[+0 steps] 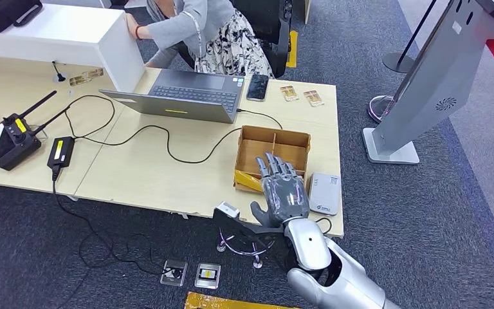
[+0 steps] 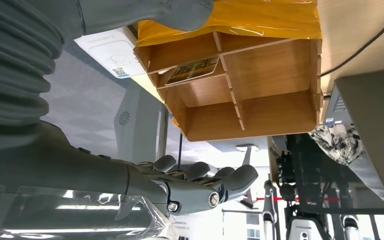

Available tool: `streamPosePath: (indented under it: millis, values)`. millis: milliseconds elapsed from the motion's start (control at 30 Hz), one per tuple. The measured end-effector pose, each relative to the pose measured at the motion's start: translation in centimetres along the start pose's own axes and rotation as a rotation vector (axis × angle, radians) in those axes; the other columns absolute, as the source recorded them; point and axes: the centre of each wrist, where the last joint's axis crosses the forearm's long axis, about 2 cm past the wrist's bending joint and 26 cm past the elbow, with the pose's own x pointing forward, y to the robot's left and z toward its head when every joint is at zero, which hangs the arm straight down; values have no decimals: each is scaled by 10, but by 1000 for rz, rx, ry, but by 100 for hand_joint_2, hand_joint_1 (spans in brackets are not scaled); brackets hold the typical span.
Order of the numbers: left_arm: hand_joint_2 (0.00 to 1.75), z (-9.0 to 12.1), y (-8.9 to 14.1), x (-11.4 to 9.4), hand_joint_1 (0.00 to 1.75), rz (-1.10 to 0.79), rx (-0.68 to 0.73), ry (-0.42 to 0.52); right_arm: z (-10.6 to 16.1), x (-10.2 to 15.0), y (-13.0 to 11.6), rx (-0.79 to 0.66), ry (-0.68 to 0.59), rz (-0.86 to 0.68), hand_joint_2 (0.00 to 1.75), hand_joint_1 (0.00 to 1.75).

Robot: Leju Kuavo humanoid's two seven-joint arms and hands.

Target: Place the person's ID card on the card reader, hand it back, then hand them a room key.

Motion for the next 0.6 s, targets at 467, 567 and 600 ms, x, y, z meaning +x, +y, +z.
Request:
streamPosePath:
  millis: [467,567,600]
  values:
    - [0,0,0,0,0,-5,-4,-1,-10,-3,6,9,18,18,175,0]
    - [0,0,0,0,0,-9,-6,-2,-13,-4,7,5,24,24,175,0]
    - [0,0,0,0,0,-11,-7,-2,-14,-5,8,5,26,25,175,0]
